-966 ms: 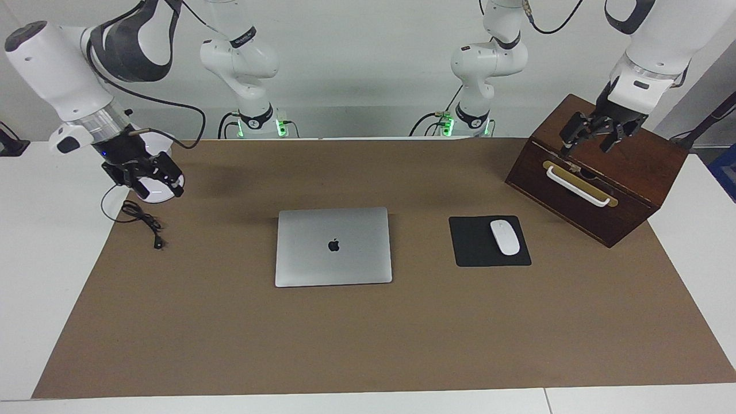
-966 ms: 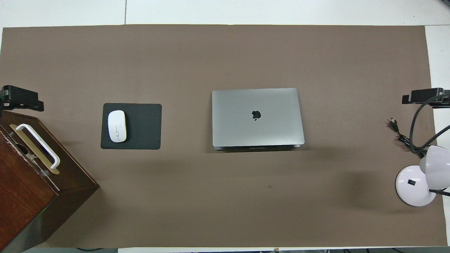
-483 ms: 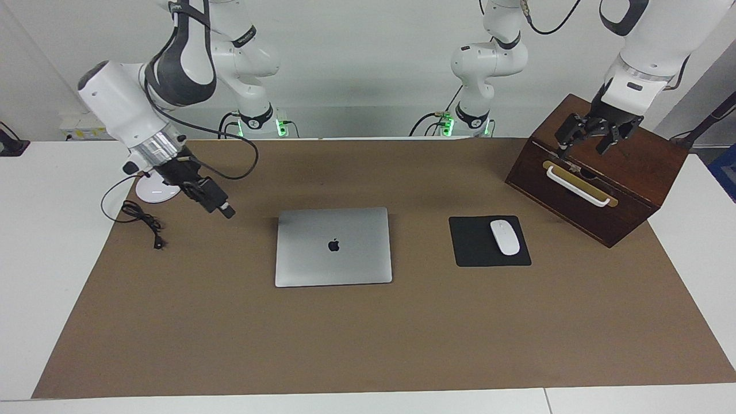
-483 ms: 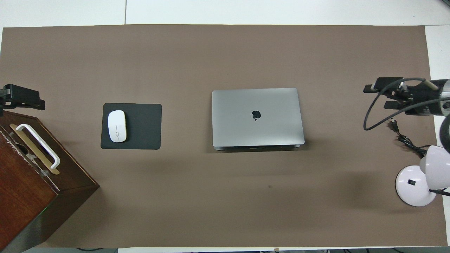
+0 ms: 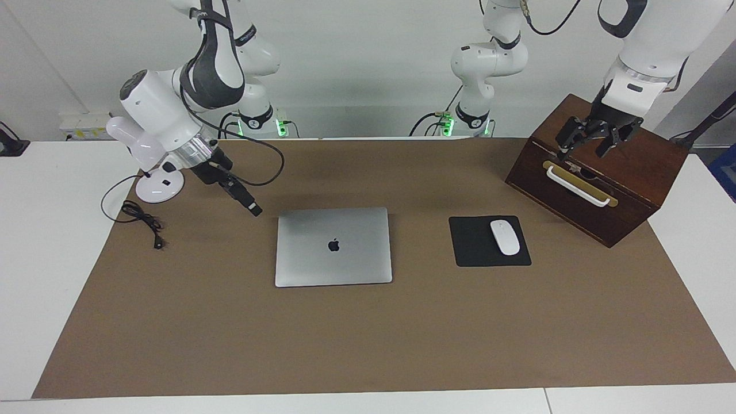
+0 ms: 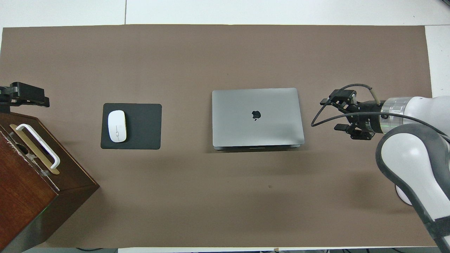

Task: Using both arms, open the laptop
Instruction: 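Move the right gripper toward the laptop's side edge while the left gripper advances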

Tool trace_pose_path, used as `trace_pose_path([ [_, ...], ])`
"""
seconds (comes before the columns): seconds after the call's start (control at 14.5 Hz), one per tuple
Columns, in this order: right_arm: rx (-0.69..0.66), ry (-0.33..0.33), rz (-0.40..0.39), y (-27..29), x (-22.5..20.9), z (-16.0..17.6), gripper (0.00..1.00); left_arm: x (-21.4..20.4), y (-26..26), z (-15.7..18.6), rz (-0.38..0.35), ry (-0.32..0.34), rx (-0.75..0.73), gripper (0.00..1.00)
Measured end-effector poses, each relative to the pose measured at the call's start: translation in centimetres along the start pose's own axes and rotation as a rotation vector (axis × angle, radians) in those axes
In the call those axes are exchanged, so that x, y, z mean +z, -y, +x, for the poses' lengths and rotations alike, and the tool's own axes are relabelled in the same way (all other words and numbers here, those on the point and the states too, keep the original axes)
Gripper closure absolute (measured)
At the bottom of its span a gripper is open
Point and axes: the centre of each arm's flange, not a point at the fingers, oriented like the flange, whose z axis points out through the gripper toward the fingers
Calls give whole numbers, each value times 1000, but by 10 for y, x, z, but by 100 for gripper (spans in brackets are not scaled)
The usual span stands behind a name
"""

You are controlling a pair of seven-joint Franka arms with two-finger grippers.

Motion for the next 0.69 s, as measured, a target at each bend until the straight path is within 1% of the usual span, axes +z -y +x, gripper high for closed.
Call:
trace_pose_path([
  [0.07,-13,5,-15,-11,10,-1,0,-1,0,2,-1,-15,-1,33],
  [0.28,-21,-8,-28,-28,22,-3,0,-5,1,7,-6,-66,-4,69],
  [0.34,-21,-15,-25,-29,22,-3,0,-4,1,8,-6,-70,-4,83],
  [0.41,-19,-28,-21,-30,22,-2,0,-2,1,8,-6,-68,-4,93],
  [0.48,-15,-48,-16,-34,24,-1,0,0,0,8,-6,-68,-2,99],
  [0.55,-13,-67,-13,-38,27,0,0,4,-2,8,-7,-71,1,99],
  [0.69,0,-75,8,-40,36,-4,0,17,-10,8,-15,-83,13,99],
])
